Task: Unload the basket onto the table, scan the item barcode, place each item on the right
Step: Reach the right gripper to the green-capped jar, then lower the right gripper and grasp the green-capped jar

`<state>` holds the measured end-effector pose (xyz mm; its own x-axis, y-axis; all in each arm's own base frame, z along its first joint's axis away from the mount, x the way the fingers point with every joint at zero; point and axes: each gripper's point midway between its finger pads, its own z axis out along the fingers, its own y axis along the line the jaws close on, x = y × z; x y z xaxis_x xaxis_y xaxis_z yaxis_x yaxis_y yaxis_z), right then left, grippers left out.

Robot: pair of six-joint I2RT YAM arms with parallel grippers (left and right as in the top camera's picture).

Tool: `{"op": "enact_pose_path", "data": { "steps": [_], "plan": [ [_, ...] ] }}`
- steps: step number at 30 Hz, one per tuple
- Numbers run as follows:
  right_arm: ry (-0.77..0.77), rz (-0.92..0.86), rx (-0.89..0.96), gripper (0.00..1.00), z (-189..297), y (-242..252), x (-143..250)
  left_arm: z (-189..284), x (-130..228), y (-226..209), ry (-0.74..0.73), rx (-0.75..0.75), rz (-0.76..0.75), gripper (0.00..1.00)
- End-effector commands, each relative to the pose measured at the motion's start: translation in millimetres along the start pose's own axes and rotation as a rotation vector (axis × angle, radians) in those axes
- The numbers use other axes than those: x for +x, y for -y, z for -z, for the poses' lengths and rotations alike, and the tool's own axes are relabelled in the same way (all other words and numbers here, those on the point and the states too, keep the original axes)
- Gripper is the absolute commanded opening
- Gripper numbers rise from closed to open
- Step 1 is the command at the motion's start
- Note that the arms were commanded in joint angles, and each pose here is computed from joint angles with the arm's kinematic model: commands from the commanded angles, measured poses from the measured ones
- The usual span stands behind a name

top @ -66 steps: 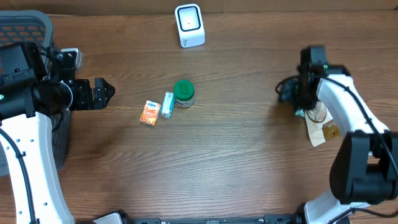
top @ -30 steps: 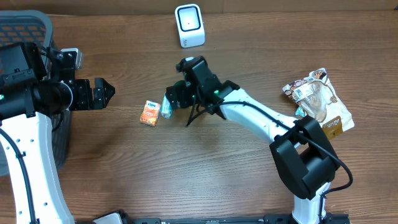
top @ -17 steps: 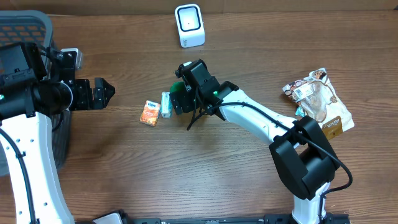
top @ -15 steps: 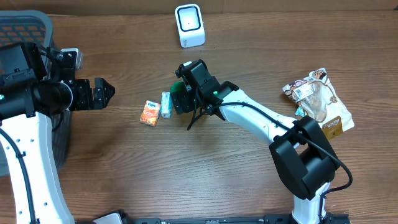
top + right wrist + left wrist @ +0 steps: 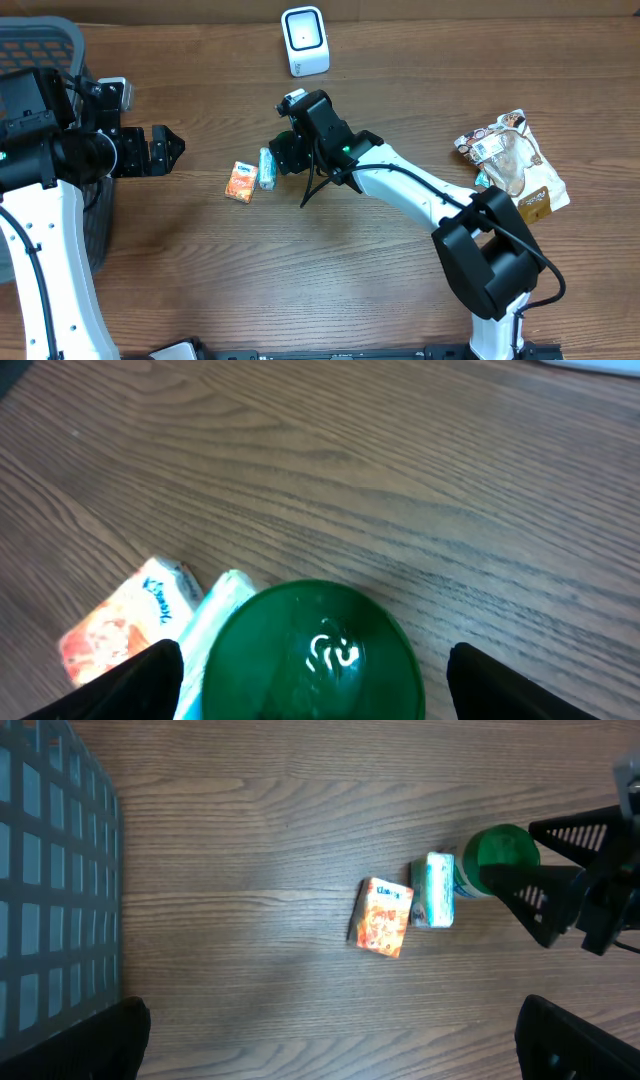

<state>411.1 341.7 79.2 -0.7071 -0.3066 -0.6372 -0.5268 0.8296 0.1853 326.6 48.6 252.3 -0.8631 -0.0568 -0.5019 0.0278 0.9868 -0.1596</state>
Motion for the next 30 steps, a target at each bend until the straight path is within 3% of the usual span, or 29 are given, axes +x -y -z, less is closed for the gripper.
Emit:
{"op": "enact_pose_path", "data": {
  "steps": [1,9,22,30],
  "plan": [
    [-0.047,0.010,-0.003,0.88,-18,0,17,-2,1,-2,-0.007,-0.001,-0.008,1.00],
    [-0.052,0.009,-0.002,0.88,-22,1,20,-2,1,-2,-0.007,-0.001,-0.008,1.00],
    [-0.044,0.011,-0.002,0.73,-8,-1,12,-2,1,-2,-0.007,-0.001,-0.008,1.00],
    [-0.067,0.134,0.000,0.63,30,-3,7,-2,1,-2,-0.007,-0.001,-0.008,1.00]
  ]
}}
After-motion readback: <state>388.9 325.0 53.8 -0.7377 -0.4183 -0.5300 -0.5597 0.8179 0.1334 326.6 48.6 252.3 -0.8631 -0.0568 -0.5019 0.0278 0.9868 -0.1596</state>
